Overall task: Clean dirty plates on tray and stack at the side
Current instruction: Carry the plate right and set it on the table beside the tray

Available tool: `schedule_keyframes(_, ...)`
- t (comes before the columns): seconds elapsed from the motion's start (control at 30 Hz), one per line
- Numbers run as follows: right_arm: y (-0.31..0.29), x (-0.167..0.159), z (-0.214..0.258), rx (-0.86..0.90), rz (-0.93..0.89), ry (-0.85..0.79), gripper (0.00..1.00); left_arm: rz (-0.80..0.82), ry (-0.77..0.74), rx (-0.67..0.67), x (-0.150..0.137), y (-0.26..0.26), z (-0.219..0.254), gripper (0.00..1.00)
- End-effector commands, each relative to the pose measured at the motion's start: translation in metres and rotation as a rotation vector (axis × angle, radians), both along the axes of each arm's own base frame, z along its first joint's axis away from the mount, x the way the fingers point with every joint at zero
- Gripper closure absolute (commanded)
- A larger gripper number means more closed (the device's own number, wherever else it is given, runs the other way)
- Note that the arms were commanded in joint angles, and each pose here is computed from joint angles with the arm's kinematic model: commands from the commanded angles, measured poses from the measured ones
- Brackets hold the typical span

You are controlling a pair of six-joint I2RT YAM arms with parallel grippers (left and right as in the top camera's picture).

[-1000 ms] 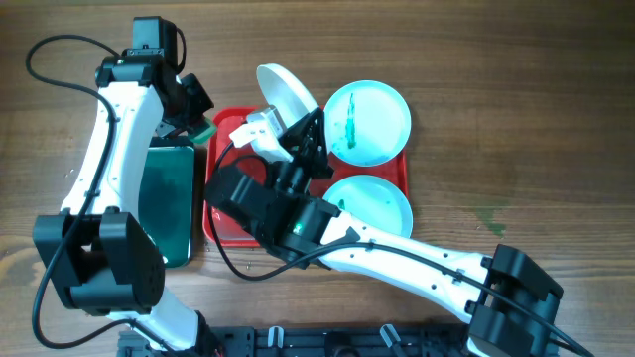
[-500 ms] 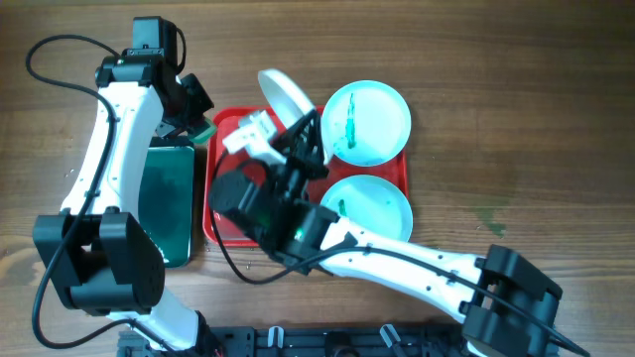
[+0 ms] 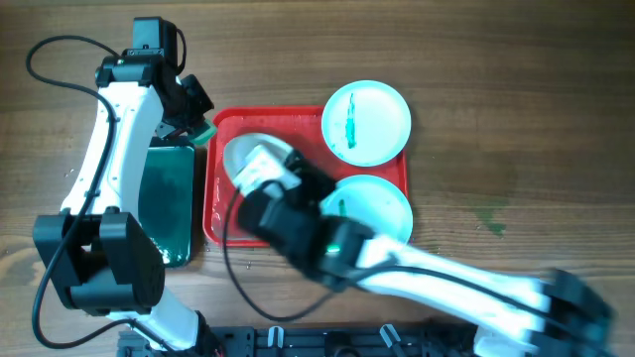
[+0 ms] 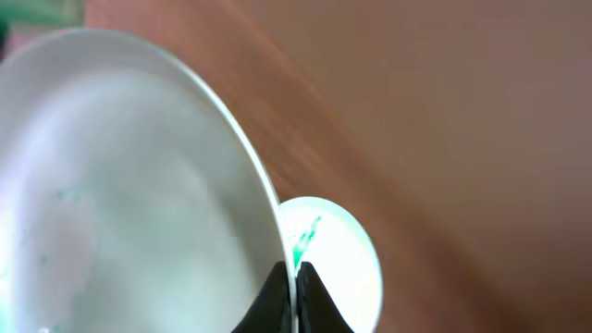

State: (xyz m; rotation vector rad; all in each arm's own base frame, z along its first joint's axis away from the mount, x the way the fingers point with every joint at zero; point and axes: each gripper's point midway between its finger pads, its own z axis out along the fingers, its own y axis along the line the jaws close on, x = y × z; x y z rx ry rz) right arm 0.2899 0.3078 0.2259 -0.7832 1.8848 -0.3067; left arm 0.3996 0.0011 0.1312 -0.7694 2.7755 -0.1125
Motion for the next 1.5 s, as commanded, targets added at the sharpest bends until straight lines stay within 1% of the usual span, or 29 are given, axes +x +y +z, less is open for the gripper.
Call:
schedule_keyframes(0.0, -0.029, -0.002, 0.041, 0.428, -0.001, 0.200, 0.96, -0.021, -0.023, -0.024, 0.001, -0.003, 0.011, 0.96)
schedule_keyframes(0.07, -0.063, 0.001, 0.054, 0.556, -0.033, 0.289, 0.96, -0.030, -0.024, -0.048, 0.001, -0.008, 0.011, 0.96)
schedule_keyframes(0.2, -0.141, 0.016, 0.064, 0.743, -0.155, 0.390, 0.96, -0.030, -0.025, -0.049, 0.001, -0.009, 0.011, 0.96)
schedule_keyframes(0.23, -0.165, 0.021, 0.061, 0.791, -0.224, 0.413, 0.96, -0.028, -0.025, -0.050, 0.001, -0.009, 0.011, 0.96)
schedule_keyframes(0.33, -0.254, 0.037, 0.037, 0.859, -0.516, 0.434, 0.96, -0.033, -0.024, -0.049, 0.001, -0.011, 0.011, 0.96)
schedule_keyframes(0.43, -0.329, 0.043, 0.007, 0.855, -0.748, 0.439, 0.96, -0.043, -0.024, -0.050, 0.001, -0.015, 0.011, 0.96)
schedule_keyframes(0.47, -0.348, 0.044, -0.005, 0.855, -0.808, 0.452, 0.96, -0.048, -0.024, -0.050, 0.001, -0.017, 0.011, 0.96)
schedule_keyframes(0.5, -0.372, 0.045, -0.029, 0.845, -0.890, 0.494, 0.96, -0.054, -0.024, -0.049, 0.001, -0.019, 0.011, 0.96)
schedule_keyframes(0.6, -0.401, 0.049, -0.082, 0.791, -0.973, 0.619, 0.96, -0.061, -0.025, -0.049, 0.001, -0.022, 0.011, 0.96)
schedule_keyframes(0.8, -0.411, 0.051, -0.155, 0.731, -1.059, 0.804, 0.96, -0.061, -0.032, -0.049, 0.003, -0.022, 0.011, 0.96)
schedule_keyframes(0.9, -0.419, 0.040, -0.178, 0.700, -1.172, 0.843, 0.96, -0.061, -0.032, -0.050, 0.003, -0.022, 0.011, 0.96)
schedule_keyframes(1.03, -0.427, 0.019, -0.192, 0.652, -1.283, 0.851, 0.95, -0.061, -0.032, -0.050, 0.003, -0.022, 0.011, 0.96)
schedule_keyframes(1.07, -0.427, 0.018, -0.193, 0.653, -1.286, 0.852, 0.78, -0.061, -0.032, -0.050, 0.003, -0.022, 0.011, 0.96)
schedule_keyframes(1.1, -0.423, 0.024, -0.190, 0.663, -1.236, 0.857, 0.54, -0.061, -0.032, -0.050, 0.003, -0.022, 0.011, 0.96)
schedule_keyframes(1.17, -0.415, 0.032, -0.179, 0.679, -1.146, 0.881, 0.50, -0.062, -0.033, -0.049, 0.003, -0.022, 0.011, 0.96)
schedule_keyframes(1.23, -0.405, 0.043, -0.155, 0.722, -1.062, 0.888, 0.50, -0.062, -0.033, -0.049, 0.004, -0.022, 0.010, 0.96)
schedule_keyframes(1.33, -0.367, 0.062, -0.095, 0.791, -0.792, 0.875, 0.50, -0.073, -0.017, -0.048, 0.005, -0.025, 0.004, 0.96)
schedule_keyframes(1.4, -0.338, 0.056, -0.072, 0.789, -0.691, 0.885, 0.50, -0.086, -0.007, -0.048, 0.004, -0.030, 0.000, 0.96)
schedule_keyframes(1.47, -0.308, 0.039, -0.068, 0.753, -0.640, 0.960, 0.50, -0.136, -0.007, -0.038, 0.004, -0.036, -0.001, 0.96)
